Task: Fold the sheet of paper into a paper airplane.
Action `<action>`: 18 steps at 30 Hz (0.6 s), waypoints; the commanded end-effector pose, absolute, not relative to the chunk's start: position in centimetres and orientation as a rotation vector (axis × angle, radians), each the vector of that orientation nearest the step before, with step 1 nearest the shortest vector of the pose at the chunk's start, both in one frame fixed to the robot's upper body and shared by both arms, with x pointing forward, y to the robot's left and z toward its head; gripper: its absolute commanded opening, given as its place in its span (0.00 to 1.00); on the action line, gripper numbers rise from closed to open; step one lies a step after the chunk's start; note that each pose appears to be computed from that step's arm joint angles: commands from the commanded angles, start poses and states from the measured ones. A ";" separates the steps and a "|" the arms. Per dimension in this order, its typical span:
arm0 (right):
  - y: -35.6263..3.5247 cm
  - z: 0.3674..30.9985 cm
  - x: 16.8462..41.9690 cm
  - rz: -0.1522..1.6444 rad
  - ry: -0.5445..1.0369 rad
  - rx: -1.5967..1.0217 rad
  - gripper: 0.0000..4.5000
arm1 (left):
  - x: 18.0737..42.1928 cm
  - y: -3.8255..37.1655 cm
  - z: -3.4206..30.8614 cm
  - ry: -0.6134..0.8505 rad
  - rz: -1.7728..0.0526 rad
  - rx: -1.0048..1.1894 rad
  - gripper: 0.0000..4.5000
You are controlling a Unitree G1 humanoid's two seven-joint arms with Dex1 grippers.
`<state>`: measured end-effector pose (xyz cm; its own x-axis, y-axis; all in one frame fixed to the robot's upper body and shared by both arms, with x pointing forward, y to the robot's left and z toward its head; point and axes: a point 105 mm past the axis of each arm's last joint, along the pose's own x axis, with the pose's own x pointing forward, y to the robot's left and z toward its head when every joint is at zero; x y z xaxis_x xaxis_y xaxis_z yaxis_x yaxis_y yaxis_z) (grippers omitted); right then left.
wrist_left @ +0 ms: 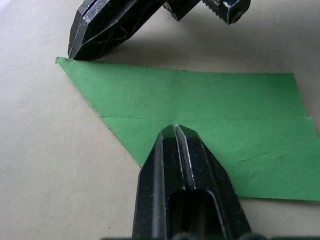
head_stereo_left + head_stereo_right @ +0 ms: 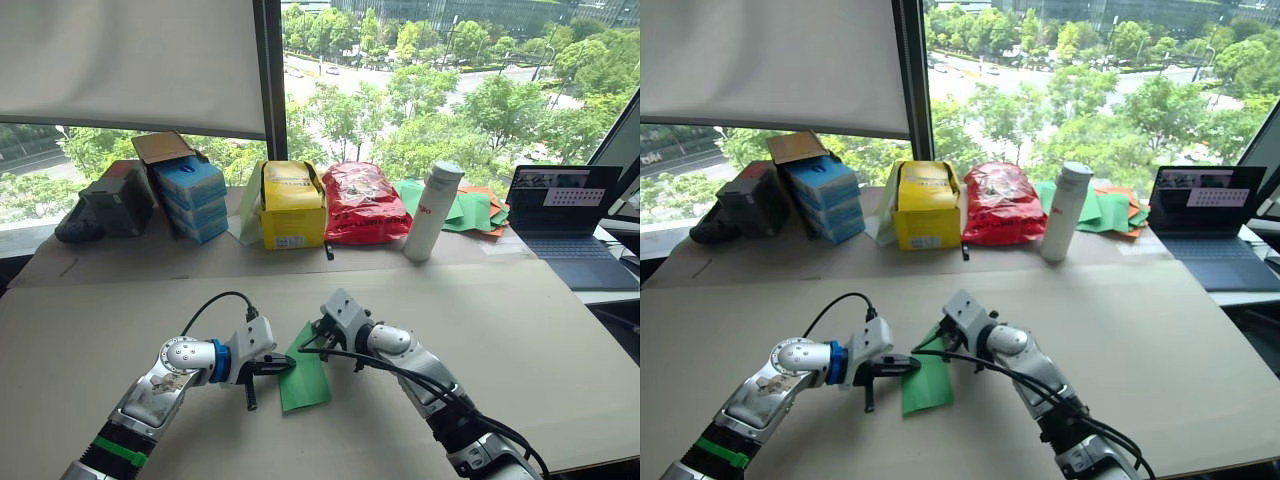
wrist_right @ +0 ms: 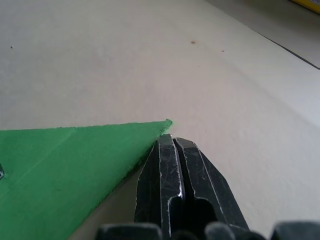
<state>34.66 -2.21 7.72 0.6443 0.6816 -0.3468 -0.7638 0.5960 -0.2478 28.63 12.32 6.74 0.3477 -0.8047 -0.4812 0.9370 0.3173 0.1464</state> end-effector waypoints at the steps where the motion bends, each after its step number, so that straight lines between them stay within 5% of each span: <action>1: -2.2 10.5 35.0 0.834 0.113 -0.378 0.00 | 28.1 13.1 5.0 0.434 -1.158 0.445 0.00; 5: -1.8 11.4 34.5 0.857 0.071 -0.378 0.00 | 28.2 13.2 5.0 0.433 -1.155 0.445 0.00; 18: -1.8 6.0 32.6 0.921 0.249 -0.421 0.00 | 28.1 13.3 5.0 0.433 -1.146 0.445 0.00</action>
